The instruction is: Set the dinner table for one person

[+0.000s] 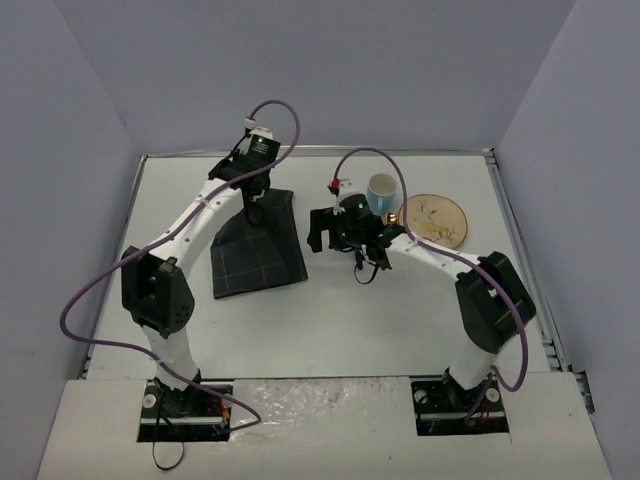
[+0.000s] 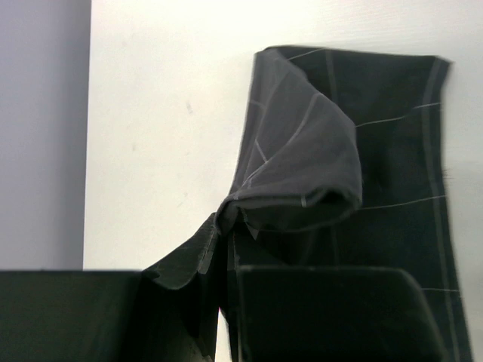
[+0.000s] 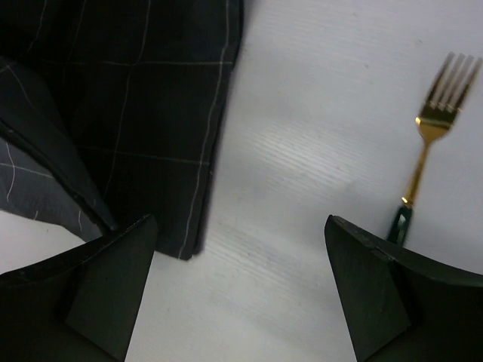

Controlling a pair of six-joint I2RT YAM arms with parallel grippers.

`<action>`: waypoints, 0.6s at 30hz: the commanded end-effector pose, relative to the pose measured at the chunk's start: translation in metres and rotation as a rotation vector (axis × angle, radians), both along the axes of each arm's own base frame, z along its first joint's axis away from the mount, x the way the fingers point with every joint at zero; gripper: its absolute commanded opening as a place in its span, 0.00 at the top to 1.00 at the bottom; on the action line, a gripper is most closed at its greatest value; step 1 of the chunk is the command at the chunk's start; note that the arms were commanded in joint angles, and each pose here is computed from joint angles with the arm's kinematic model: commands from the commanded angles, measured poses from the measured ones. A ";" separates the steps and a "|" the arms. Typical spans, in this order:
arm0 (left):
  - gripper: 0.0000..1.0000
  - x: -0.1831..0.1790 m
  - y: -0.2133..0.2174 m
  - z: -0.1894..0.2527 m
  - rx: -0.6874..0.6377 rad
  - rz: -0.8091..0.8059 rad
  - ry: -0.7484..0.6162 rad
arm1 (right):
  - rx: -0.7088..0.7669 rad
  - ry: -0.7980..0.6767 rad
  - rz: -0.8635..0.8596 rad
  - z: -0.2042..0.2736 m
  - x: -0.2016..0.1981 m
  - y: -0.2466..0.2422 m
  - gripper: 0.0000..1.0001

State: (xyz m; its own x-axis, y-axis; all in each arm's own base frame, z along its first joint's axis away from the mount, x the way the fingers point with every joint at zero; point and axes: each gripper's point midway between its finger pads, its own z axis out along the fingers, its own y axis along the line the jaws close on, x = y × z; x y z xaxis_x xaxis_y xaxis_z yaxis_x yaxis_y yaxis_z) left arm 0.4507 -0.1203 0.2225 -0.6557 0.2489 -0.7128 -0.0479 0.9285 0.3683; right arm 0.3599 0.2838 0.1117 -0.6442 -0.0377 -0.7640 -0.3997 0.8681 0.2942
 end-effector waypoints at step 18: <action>1.00 -0.042 0.077 -0.006 -0.188 0.083 0.033 | -0.192 -0.087 0.102 -0.083 0.034 0.102 0.28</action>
